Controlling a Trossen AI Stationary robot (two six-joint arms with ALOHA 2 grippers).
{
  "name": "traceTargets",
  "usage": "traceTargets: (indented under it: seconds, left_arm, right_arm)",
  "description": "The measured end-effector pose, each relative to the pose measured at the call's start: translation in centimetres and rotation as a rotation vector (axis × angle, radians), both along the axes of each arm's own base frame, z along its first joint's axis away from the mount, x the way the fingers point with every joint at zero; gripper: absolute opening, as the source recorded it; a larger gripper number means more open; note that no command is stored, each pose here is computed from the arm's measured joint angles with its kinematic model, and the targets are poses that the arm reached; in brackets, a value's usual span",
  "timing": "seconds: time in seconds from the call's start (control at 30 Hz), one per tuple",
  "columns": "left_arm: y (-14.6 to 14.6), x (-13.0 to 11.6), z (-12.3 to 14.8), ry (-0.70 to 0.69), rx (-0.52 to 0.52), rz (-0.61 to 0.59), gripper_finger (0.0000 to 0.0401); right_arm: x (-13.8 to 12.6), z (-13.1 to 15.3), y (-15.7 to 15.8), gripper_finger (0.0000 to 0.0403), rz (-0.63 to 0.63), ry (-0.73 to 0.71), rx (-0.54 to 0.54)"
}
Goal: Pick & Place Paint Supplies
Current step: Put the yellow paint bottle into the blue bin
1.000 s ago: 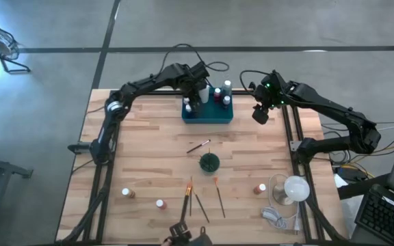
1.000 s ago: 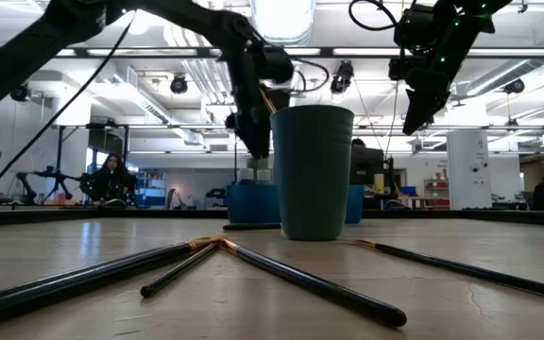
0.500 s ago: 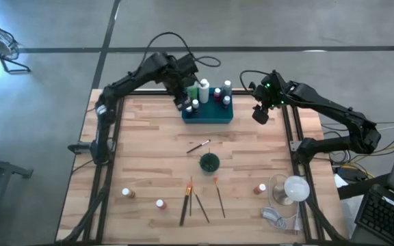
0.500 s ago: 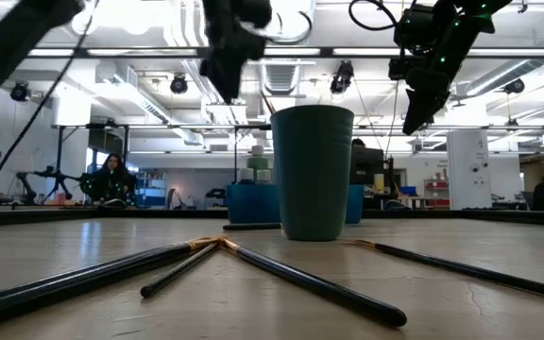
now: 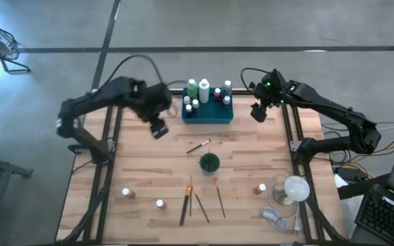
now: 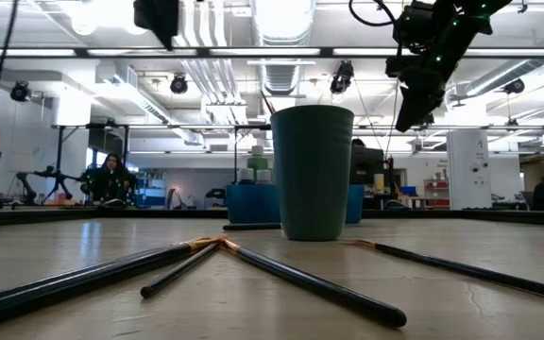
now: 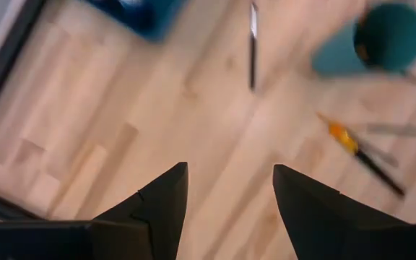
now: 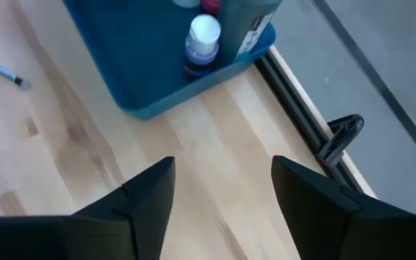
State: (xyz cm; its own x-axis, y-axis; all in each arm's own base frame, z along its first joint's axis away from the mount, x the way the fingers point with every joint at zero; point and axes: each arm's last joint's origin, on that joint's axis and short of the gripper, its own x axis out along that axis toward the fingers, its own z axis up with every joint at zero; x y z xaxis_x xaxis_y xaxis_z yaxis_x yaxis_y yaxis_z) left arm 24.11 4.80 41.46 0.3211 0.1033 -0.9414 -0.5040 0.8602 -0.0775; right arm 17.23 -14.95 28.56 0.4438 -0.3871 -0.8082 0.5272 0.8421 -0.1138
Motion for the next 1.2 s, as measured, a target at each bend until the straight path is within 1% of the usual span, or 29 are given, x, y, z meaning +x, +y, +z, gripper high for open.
traceTargets:
  seconds: [0.1,0.23,0.3,0.4,0.53,0.57,0.67,0.83,1.0,1.2]
  left_arm:
    - [-2.3,-1.9,-0.7,0.019,-0.007,-0.072,0.0208]
    - [-4.8,-4.4,-2.4,0.066,0.005,-0.246,0.0208]
    - [-5.9,-5.6,-3.3,0.086,0.005,-0.308,0.0208]
    - [-7.1,-7.3,-4.7,0.121,-0.028,-0.344,0.0208]
    - [-8.7,-9.1,-6.6,0.175,-0.139,-0.388,0.0208]
    - [-9.1,-9.6,-7.1,0.191,-0.153,-0.395,0.0208]
    - [-10.2,-10.8,-8.6,0.245,-0.148,-0.432,0.0208]
    - [-11.9,-12.1,-10.8,0.322,-0.134,-0.411,0.0208]
    - [-13.4,-12.4,-11.7,0.305,-0.140,-0.407,0.0208]
    - [-14.5,-12.7,-11.9,0.275,-0.156,-0.346,0.0208]
  right_arm:
    - [0.0,0.0,0.0,0.0235,-0.025,-0.012,0.014]
    - [0.0,0.0,0.0,0.0243,-0.083,-0.040,0.046]
    - [0.0,0.0,0.0,0.0248,-0.120,-0.057,0.067]
    - [0.0,0.0,0.0,0.0254,-0.174,-0.083,0.096]
    - [0.0,0.0,0.0,0.0263,-0.241,-0.120,0.129]
    - [0.1,0.1,0.0,0.0265,-0.256,-0.131,0.136]
    - [0.1,0.0,0.0,0.0273,-0.299,-0.151,0.161]
    - [0.1,0.0,0.0,0.0285,-0.337,-0.168,0.183]
    - [0.1,0.0,0.0,0.0295,-0.339,-0.170,0.183]
    - [0.1,0.0,0.0,0.0302,-0.332,-0.167,0.178]
